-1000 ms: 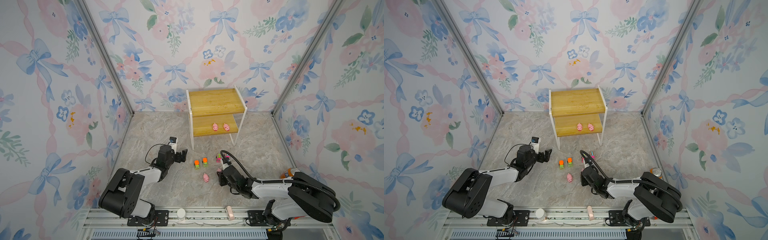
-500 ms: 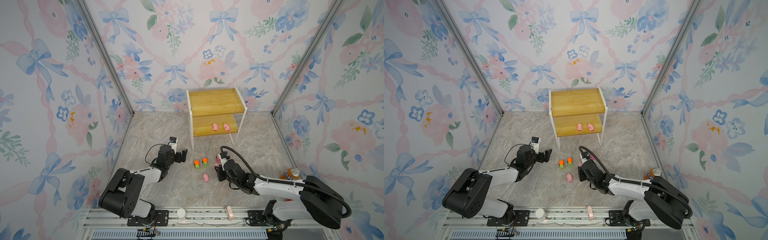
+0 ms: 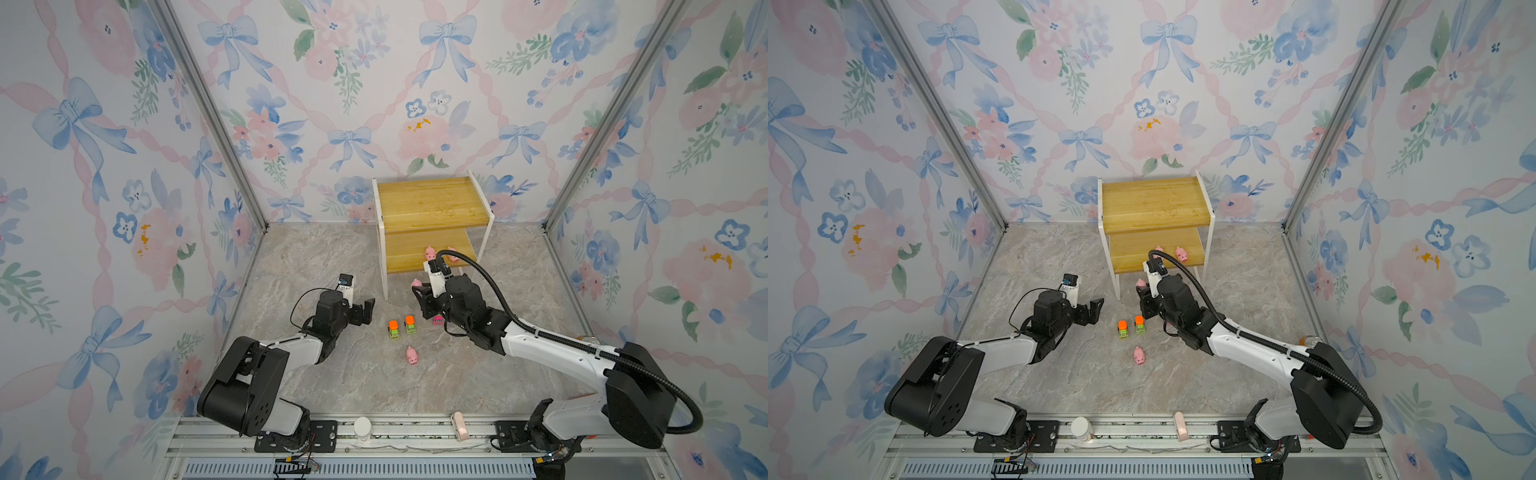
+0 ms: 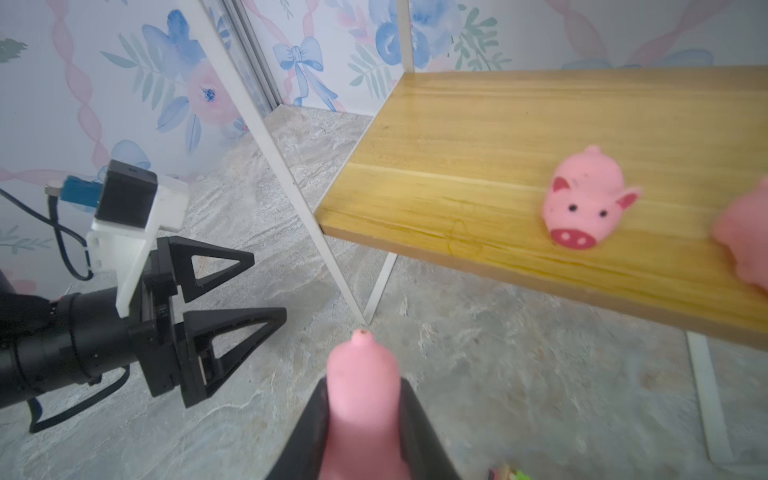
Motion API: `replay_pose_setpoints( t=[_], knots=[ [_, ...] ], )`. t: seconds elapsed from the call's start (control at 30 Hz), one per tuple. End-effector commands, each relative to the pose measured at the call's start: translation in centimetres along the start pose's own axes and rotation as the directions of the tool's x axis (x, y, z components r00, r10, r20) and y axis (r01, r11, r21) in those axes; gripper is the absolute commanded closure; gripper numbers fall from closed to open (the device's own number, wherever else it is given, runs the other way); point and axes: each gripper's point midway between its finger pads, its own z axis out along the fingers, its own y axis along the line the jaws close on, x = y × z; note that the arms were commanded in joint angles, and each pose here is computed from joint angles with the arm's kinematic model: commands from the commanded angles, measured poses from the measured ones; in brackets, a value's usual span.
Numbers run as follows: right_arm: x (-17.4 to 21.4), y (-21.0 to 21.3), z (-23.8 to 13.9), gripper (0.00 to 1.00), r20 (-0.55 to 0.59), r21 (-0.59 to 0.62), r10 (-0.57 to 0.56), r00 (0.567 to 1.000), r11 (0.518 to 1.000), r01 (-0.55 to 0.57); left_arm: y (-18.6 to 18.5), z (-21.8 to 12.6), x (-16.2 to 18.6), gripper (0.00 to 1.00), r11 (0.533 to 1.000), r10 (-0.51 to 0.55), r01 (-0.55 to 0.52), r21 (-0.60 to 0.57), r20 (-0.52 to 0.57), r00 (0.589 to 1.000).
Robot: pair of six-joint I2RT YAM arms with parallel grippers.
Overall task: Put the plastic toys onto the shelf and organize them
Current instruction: 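Lift the pink pig and carry it with the right gripper to the lower shelf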
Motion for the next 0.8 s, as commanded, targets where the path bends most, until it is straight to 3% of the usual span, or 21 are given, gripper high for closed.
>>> replay_pose_setpoints(
  t=[0.0,0.3,0.77],
  knots=[
    [-1.1,0.8,1.3,0.73,0.003,-0.031,-0.051,0.999,0.998,0.051,-0.1,-0.3,0.1,0.02,1.0,0.019,-0.019,-0.001,0.004,1.0],
    [-2.5,0.5,2.8,0.73,0.075,0.018,-0.061,0.995,0.998,0.06,-0.1,-0.5,0.1,0.02,1.0,0.023,-0.023,-0.005,0.006,1.0],
    [-5.2,-1.3,3.0,0.71,0.183,0.236,-0.12,0.976,0.969,0.075,-0.1,-0.4,0.0,0.02,1.0,0.023,-0.023,-0.002,0.008,1.0]
  ],
)
